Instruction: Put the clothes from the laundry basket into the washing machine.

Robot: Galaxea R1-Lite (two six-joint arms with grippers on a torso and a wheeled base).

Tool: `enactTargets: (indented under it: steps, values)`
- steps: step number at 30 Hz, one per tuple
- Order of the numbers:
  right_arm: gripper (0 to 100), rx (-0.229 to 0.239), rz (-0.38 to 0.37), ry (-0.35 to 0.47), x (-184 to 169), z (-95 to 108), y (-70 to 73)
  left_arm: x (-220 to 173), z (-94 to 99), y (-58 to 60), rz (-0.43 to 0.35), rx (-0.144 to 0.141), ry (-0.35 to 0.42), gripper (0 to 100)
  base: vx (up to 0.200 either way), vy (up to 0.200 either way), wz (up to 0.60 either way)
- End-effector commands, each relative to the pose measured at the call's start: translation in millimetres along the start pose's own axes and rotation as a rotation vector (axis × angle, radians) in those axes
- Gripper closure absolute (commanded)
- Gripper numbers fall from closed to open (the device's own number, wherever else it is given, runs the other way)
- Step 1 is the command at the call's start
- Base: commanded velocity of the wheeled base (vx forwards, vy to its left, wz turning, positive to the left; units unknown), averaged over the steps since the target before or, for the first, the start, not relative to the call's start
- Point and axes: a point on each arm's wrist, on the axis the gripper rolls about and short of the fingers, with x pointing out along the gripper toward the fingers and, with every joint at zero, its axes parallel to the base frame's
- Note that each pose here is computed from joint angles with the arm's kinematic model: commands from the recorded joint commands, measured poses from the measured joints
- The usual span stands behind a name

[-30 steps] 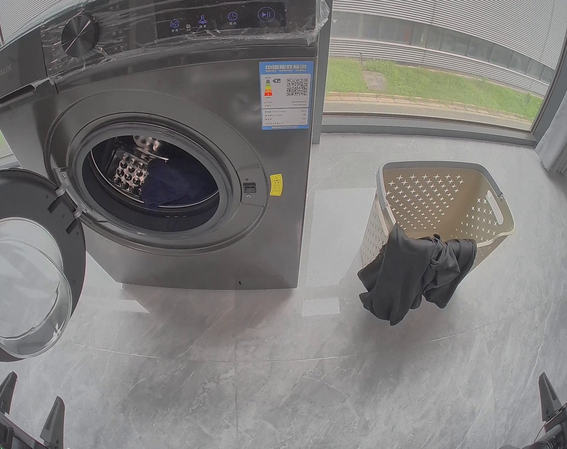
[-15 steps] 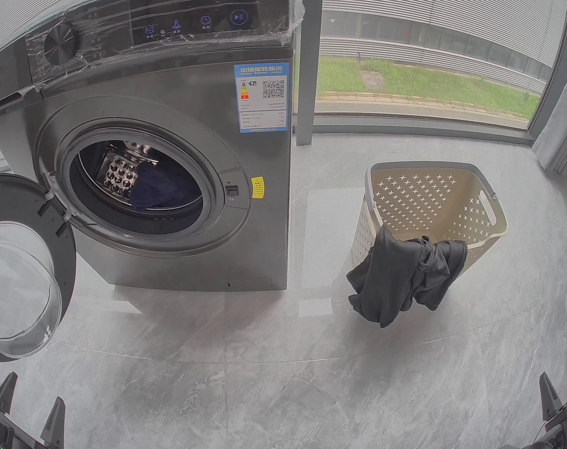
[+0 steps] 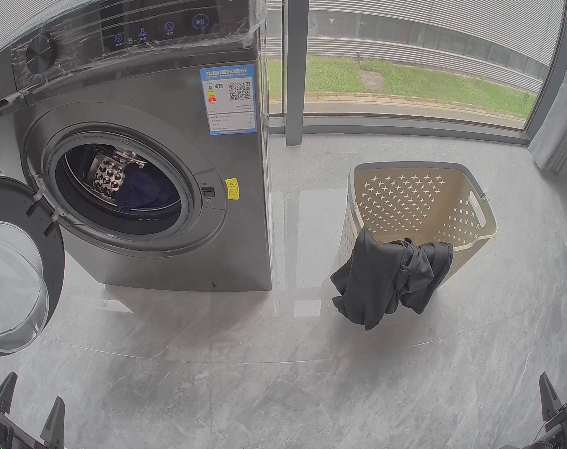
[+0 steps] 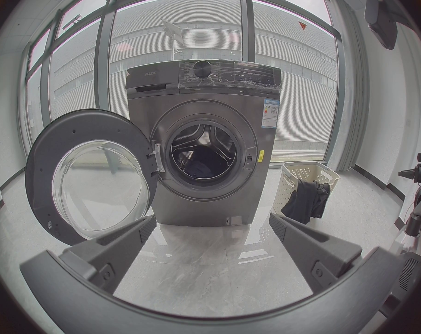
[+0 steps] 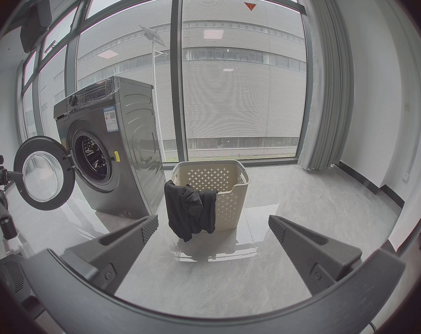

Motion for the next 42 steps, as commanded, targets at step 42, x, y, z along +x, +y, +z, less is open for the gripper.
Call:
enactTargets:
  steps: [42]
  values:
    - [0, -0.003, 0.004, 0.004, 0.3, -5.2, 0.0, 0.3, -5.2, 0.0, -0.003, 0.005, 0.005, 0, 0.000, -0.138, 0.00]
